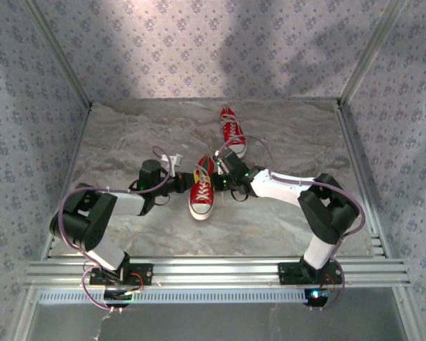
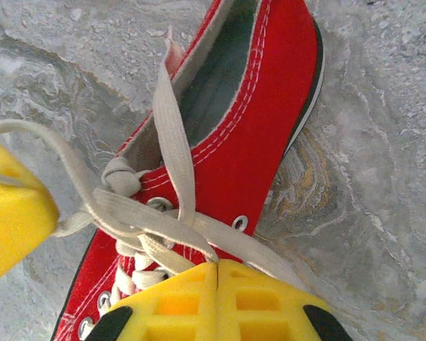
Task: Tie the shoes
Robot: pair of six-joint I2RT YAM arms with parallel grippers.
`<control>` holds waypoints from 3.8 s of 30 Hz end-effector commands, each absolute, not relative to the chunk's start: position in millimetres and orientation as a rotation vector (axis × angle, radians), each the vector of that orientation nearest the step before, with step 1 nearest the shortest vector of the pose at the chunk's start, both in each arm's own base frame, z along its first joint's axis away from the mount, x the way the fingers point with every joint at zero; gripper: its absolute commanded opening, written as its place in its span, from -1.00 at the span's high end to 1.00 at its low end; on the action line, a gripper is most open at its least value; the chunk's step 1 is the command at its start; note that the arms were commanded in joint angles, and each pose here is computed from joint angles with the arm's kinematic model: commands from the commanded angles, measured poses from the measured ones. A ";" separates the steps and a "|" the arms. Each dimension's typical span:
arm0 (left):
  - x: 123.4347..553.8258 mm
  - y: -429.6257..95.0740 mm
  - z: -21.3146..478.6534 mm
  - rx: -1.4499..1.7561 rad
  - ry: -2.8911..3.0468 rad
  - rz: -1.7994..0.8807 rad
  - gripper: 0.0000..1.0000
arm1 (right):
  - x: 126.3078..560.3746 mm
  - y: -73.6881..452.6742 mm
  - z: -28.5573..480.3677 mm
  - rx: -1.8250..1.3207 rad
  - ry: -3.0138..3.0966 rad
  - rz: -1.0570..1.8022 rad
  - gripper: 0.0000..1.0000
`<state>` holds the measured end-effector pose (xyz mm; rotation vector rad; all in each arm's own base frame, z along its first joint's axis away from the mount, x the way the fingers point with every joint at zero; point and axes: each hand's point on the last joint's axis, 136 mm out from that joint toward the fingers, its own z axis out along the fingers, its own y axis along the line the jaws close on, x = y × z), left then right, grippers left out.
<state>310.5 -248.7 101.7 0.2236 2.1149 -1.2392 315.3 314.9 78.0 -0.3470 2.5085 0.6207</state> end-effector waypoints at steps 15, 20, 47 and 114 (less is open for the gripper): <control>314.5 -247.2 108.4 0.258 2.082 -1.217 1.00 | 323.5 307.9 110.0 -0.313 2.431 0.570 0.35; 314.5 -249.0 108.0 0.263 2.084 -1.226 1.00 | 320.6 305.9 129.5 -0.312 2.376 0.537 0.35; 311.5 -252.6 106.6 0.301 2.103 -1.211 1.00 | 330.7 344.2 113.1 -0.348 2.431 0.731 0.92; 303.7 -258.3 88.8 0.411 2.211 -1.068 1.00 | 333.3 341.8 98.4 -0.283 2.492 0.717 0.64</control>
